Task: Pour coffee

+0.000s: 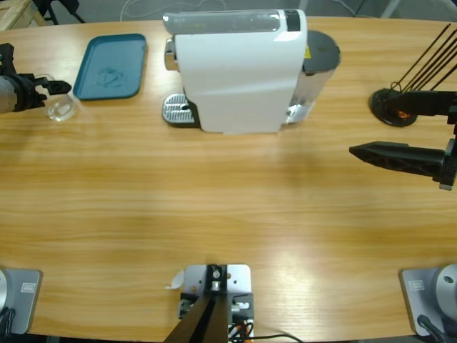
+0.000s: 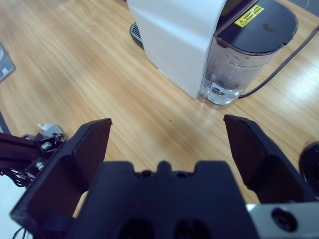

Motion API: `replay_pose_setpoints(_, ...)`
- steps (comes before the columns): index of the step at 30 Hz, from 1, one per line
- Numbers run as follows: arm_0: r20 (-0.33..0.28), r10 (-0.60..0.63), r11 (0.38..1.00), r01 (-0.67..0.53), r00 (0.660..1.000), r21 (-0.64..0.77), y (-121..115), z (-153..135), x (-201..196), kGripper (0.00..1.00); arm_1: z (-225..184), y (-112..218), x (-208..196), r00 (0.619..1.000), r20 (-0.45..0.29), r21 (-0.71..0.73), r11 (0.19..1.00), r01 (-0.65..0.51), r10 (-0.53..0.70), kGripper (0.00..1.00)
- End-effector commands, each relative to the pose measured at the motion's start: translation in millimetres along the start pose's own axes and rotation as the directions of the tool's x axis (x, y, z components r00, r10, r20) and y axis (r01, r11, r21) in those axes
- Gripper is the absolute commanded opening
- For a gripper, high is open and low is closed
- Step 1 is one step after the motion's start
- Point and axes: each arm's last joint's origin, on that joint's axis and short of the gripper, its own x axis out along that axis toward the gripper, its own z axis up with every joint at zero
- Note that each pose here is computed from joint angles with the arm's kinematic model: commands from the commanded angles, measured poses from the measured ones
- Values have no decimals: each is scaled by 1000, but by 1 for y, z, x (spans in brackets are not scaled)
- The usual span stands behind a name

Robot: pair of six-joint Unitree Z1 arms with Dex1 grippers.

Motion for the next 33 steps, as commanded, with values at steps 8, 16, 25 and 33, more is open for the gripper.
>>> replay_pose_setpoints(8,-62,-403,889,406,913,212,-38,7,-65,526,-11,-2,8,999,-50,15,1000,20,-19,1000)
replay_pose_setpoints(16,-179,-478,733,503,860,459,-103,26,-49,526,-12,-2,5,999,-41,14,999,30,-30,1000)
replay_pose_setpoints(25,-240,-519,666,564,820,487,-133,24,-3,526,-13,-3,3,998,-42,16,999,49,-48,1000)
replay_pose_setpoints(33,-227,-587,613,610,777,502,-150,25,-5,526,-12,-4,7,997,-57,19,999,51,-49,1000)
